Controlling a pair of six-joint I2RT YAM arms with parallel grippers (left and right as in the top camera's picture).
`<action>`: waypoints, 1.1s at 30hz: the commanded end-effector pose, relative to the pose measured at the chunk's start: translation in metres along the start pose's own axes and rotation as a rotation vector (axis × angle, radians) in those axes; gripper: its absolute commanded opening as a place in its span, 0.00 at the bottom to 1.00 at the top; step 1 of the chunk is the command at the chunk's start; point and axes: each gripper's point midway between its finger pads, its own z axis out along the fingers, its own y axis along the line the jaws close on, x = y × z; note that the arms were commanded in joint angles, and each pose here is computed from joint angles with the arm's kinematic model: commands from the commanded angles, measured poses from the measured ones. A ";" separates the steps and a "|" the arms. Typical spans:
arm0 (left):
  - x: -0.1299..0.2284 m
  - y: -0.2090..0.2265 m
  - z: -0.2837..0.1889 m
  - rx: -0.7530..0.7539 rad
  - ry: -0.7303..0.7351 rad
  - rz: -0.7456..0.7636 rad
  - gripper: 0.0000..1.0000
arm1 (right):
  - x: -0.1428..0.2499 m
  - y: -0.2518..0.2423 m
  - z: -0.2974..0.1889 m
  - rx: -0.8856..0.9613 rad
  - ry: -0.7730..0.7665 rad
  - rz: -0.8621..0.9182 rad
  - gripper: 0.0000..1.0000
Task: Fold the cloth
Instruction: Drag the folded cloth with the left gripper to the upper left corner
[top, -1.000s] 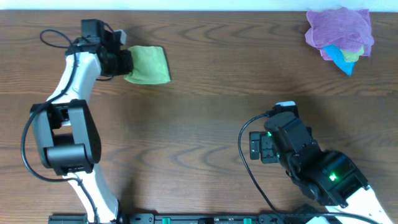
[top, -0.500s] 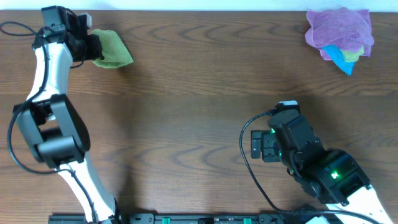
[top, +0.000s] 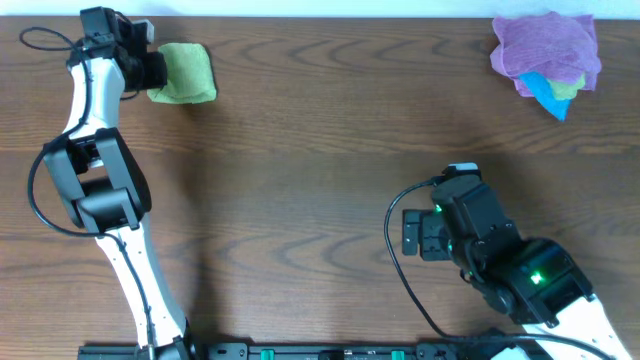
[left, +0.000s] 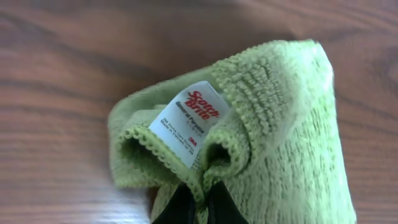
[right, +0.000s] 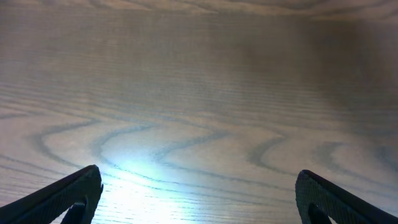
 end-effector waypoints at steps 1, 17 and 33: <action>-0.012 0.026 -0.005 -0.053 -0.036 0.003 0.06 | 0.003 -0.002 0.007 0.018 0.027 0.038 0.99; -0.013 0.083 -0.018 -0.175 -0.073 -0.050 0.52 | 0.003 0.006 0.024 0.009 0.080 0.061 0.99; -0.050 0.073 -0.059 -0.187 -0.126 -0.100 0.72 | 0.003 0.005 0.024 0.006 0.086 0.065 0.99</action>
